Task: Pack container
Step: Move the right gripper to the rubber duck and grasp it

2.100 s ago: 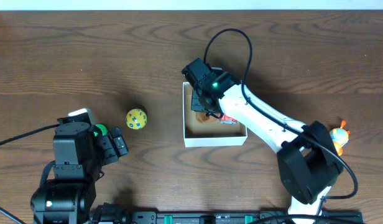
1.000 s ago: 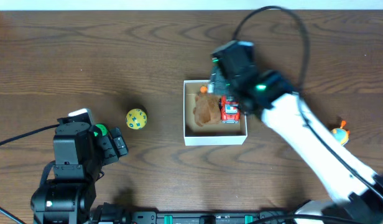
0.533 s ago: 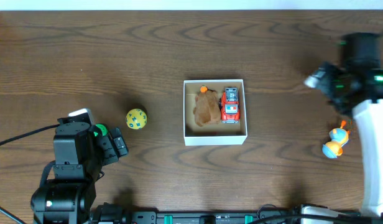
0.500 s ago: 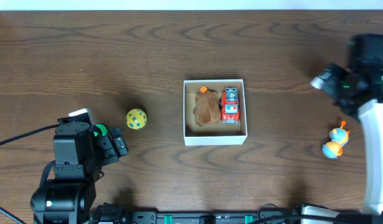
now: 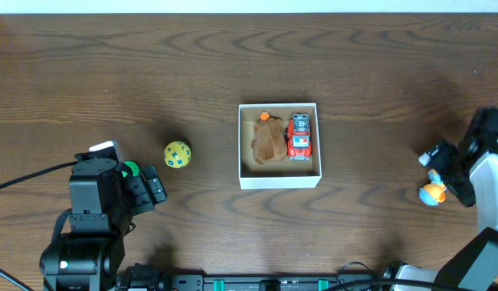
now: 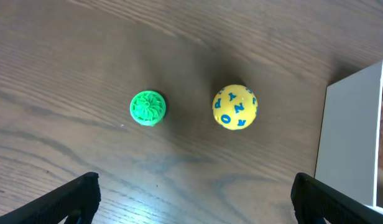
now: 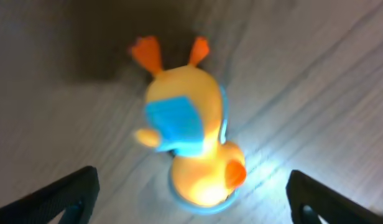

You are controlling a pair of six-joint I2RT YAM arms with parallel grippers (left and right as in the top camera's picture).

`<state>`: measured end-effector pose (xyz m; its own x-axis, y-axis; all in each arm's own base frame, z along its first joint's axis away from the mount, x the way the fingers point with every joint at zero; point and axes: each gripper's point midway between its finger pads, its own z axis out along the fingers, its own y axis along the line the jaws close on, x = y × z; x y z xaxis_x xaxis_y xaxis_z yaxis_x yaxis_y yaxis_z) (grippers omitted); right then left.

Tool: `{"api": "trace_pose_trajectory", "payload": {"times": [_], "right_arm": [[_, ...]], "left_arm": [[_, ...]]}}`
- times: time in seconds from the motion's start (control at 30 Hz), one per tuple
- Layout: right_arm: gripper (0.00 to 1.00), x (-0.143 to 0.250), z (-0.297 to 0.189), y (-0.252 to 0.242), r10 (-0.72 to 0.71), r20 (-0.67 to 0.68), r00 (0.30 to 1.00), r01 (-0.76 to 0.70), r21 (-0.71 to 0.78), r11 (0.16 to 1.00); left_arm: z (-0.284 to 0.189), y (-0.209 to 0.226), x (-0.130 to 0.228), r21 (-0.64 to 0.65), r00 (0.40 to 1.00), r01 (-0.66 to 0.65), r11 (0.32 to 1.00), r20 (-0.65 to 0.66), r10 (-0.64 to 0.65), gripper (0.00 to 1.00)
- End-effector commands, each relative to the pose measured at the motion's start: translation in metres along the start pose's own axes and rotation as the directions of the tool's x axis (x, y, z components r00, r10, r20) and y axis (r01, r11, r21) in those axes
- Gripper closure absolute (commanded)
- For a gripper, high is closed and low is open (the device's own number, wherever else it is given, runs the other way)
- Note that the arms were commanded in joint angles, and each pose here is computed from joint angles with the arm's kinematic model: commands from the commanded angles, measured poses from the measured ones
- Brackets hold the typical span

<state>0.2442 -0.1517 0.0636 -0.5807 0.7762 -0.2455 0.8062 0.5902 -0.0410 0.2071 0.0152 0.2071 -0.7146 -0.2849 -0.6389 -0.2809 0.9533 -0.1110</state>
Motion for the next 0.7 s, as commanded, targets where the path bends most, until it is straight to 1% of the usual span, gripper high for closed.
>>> {"api": "trace_pose_trajectory", "payload": {"times": [0.0, 0.07, 0.17, 0.23, 0.33, 0.5, 0.53, 0.6, 0.63, 0.67], "right_arm": [[0.09, 0.009, 0.016, -0.012, -0.004, -0.017, 1.000, 0.004, 0.013, 1.000], [0.20, 0.013, 0.022, -0.015, 0.013, -0.022, 1.000, -0.013, 0.016, 1.000], [0.32, 0.020, 0.030, -0.018, 0.031, -0.029, 0.999, -0.031, 0.021, 0.999], [0.44, 0.025, 0.033, -0.019, 0.031, -0.036, 0.999, -0.030, 0.020, 0.999], [0.49, 0.028, 0.036, -0.019, 0.030, -0.041, 0.999, -0.029, 0.019, 0.999], [0.68, 0.030, 0.037, -0.018, 0.029, -0.047, 0.998, -0.029, 0.009, 1.000], [0.73, 0.031, 0.037, -0.018, 0.029, -0.048, 0.998, -0.029, 0.009, 1.000], [0.94, 0.031, 0.037, -0.017, 0.029, -0.050, 0.998, -0.029, 0.005, 1.000], [0.99, 0.031, 0.037, -0.017, 0.029, -0.050, 0.998, -0.028, 0.005, 1.000], [0.99, 0.031, 0.037, -0.016, 0.027, -0.051, 0.998, -0.027, 0.001, 1.000]], "left_arm": [[-0.005, 0.000, -0.006, 0.001, 1.000, 0.014, 1.000, 0.016, -0.014, 0.02], [-0.005, 0.000, -0.006, 0.001, 1.000, 0.015, 1.000, 0.016, -0.015, 0.02], [-0.005, 0.000, -0.005, 0.001, 1.000, 0.015, 1.000, 0.016, -0.015, 0.02], [-0.005, 0.000, -0.005, 0.000, 1.000, 0.015, 1.000, 0.015, -0.015, 0.02], [-0.005, 0.000, -0.004, 0.000, 1.000, 0.014, 1.000, 0.012, -0.014, 0.02], [-0.005, 0.000, -0.004, 0.000, 1.000, 0.014, 1.000, 0.012, -0.014, 0.02], [-0.005, 0.000, -0.004, 0.000, 1.000, 0.014, 1.000, 0.012, -0.014, 0.02], [-0.005, 0.000, -0.004, 0.000, 1.000, 0.014, 1.000, 0.012, -0.014, 0.02], [-0.005, 0.000, -0.004, 0.000, 1.000, 0.014, 1.000, 0.012, -0.014, 0.02], [-0.005, 0.000, -0.004, 0.000, 1.000, 0.014, 1.000, 0.012, -0.014, 0.02]]}}
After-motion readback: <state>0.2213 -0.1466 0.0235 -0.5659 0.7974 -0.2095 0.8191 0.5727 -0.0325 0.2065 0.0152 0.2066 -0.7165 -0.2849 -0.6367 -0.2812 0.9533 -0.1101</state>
